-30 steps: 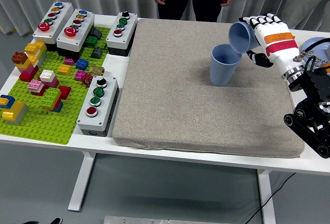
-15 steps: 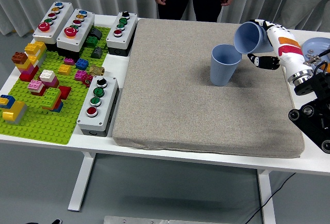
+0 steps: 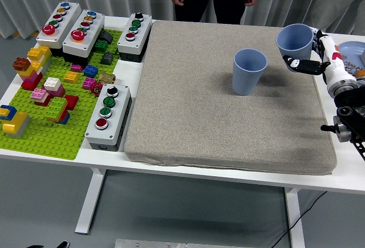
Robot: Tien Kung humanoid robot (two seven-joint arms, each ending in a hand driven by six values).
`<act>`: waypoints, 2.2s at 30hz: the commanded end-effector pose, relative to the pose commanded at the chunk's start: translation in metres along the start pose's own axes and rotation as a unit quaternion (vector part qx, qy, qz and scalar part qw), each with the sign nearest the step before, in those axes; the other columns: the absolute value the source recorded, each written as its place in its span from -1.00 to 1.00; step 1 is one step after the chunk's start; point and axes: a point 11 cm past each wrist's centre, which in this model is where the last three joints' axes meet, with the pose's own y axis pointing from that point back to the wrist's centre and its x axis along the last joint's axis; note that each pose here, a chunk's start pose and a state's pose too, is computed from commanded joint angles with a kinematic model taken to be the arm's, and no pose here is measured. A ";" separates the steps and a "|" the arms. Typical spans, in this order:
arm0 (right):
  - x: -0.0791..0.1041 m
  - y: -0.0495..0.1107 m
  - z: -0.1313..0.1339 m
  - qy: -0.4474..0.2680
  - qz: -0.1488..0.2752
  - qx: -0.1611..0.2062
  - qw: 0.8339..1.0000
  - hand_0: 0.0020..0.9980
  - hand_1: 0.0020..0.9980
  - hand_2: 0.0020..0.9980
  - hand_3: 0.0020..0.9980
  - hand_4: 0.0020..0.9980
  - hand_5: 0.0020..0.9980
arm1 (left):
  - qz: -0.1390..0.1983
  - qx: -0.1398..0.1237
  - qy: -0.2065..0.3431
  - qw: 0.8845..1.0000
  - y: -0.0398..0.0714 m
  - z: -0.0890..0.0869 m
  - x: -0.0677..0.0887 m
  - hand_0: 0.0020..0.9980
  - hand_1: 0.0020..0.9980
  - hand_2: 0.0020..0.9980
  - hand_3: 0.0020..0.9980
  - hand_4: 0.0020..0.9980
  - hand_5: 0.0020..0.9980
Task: Pick cup pour cup place
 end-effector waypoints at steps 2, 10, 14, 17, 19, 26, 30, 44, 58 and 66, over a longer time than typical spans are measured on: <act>0.001 0.001 0.003 -0.012 0.006 -0.006 1.000 0.83 0.50 0.19 0.30 0.35 -1.00 | 0.000 0.000 0.000 1.000 0.000 0.000 0.000 0.57 0.58 0.72 0.47 0.04 0.96; 0.004 0.008 0.024 -0.032 0.020 -0.026 0.999 0.82 0.51 0.19 0.31 0.34 -1.00 | -0.002 0.000 -0.001 1.000 0.000 0.001 -0.002 0.57 0.58 0.72 0.47 0.04 0.96; 0.001 0.012 0.034 -0.044 0.024 -0.039 0.998 0.83 0.51 0.19 0.31 0.34 -1.00 | -0.003 0.001 -0.001 1.000 0.000 -0.001 -0.003 0.57 0.58 0.72 0.47 0.04 0.96; -0.001 0.015 0.042 -0.060 0.027 -0.050 0.997 0.83 0.51 0.19 0.31 0.34 -1.00 | -0.004 0.002 -0.002 1.000 -0.001 -0.001 -0.004 0.57 0.58 0.72 0.47 0.04 0.96; -0.002 0.016 0.046 -0.071 0.029 -0.056 0.995 0.83 0.51 0.19 0.31 0.34 -1.00 | -0.004 0.002 -0.002 1.000 -0.001 -0.001 -0.004 0.57 0.58 0.72 0.47 0.04 0.96; -0.005 0.019 0.056 -0.100 0.029 -0.074 0.992 0.82 0.50 0.19 0.31 0.33 -1.00 | -0.005 0.002 -0.004 1.000 -0.001 -0.001 -0.005 0.57 0.58 0.72 0.47 0.04 0.96; -0.008 0.020 0.057 -0.107 0.025 -0.079 0.991 0.82 0.50 0.19 0.31 0.33 -1.00 | -0.005 0.003 -0.004 1.000 -0.001 -0.002 -0.005 0.57 0.58 0.72 0.47 0.04 0.96; -0.017 0.023 0.059 -0.124 0.007 -0.086 0.989 0.81 0.51 0.29 0.38 0.33 -1.00 | -0.005 0.007 -0.006 1.000 -0.001 -0.006 -0.005 0.57 0.58 0.71 0.46 0.03 0.97; -0.010 0.020 0.049 -0.136 0.008 -0.079 0.987 0.81 0.53 0.32 0.45 0.32 -1.00 | -0.005 0.007 -0.004 1.000 -0.001 -0.007 -0.004 0.57 0.58 0.71 0.46 0.03 0.97; -0.014 0.020 0.049 -0.145 0.003 -0.085 0.986 0.81 0.53 0.34 0.46 0.32 -1.00 | -0.005 0.006 -0.005 1.000 -0.001 -0.005 -0.005 0.57 0.58 0.71 0.46 0.02 0.97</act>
